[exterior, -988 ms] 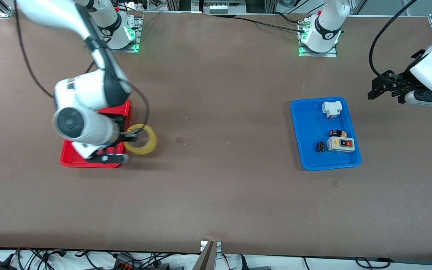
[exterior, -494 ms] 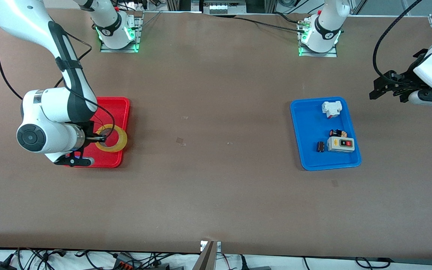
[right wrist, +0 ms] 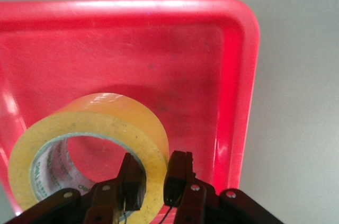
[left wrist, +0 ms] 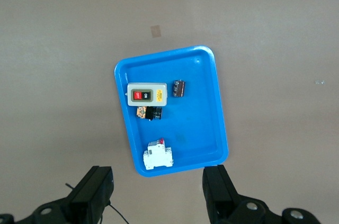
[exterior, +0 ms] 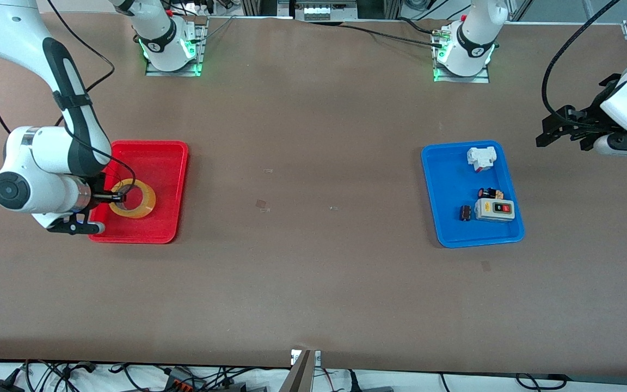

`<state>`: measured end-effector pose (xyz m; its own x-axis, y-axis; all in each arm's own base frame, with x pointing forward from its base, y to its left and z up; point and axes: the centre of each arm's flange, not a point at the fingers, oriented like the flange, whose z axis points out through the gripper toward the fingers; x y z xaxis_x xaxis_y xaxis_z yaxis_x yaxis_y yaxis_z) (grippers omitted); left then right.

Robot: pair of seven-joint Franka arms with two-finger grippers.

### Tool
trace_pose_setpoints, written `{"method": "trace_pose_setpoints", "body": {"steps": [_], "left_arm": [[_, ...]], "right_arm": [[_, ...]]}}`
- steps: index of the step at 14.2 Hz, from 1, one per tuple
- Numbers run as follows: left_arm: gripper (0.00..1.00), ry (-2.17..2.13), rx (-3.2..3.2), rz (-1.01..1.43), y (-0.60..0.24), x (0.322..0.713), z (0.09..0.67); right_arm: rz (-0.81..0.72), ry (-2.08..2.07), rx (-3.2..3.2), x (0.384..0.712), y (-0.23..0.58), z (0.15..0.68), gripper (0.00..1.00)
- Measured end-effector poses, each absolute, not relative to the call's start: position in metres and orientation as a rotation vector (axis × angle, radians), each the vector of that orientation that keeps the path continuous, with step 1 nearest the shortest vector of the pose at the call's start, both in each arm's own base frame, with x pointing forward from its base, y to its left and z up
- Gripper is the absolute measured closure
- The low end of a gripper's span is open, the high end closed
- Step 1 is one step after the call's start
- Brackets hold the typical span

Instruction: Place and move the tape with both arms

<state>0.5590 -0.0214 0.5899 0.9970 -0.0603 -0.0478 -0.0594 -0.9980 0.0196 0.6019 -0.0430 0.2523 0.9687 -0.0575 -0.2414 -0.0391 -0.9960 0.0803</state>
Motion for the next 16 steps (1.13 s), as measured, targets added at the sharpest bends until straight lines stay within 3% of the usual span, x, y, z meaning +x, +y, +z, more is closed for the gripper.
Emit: {"method": "trace_pose_setpoints", "body": {"steps": [6, 7, 9, 12, 13, 16], "left_arm": [[0.00, -0.094, 3.119, -0.120, -0.022, 0.566, 0.574], [0.00, -0.094, 3.120, -0.118, -0.022, 0.566, 0.574], [0.00, -0.094, 3.120, -0.114, -0.022, 0.567, 0.576], [0.00, -0.099, 3.120, -0.113, -0.024, 0.567, 0.576], [0.00, -0.099, 3.119, -0.113, -0.024, 0.567, 0.576], [0.00, -0.096, 3.119, -0.116, -0.023, 0.567, 0.575]], "right_arm": [[-0.325, -0.062, 3.058, 0.567, -0.040, 0.224, 0.78], [-0.321, -0.067, 3.060, 0.565, -0.041, 0.222, 0.72], [-0.277, -0.073, 3.062, 0.573, -0.043, 0.242, 0.48], [-0.263, -0.076, 3.050, 0.588, -0.039, 0.340, 0.07], [-0.249, -0.077, 3.047, 0.592, -0.038, 0.378, 0.00], [-0.252, -0.099, 3.066, 0.599, -0.034, 0.474, 0.00]]}}
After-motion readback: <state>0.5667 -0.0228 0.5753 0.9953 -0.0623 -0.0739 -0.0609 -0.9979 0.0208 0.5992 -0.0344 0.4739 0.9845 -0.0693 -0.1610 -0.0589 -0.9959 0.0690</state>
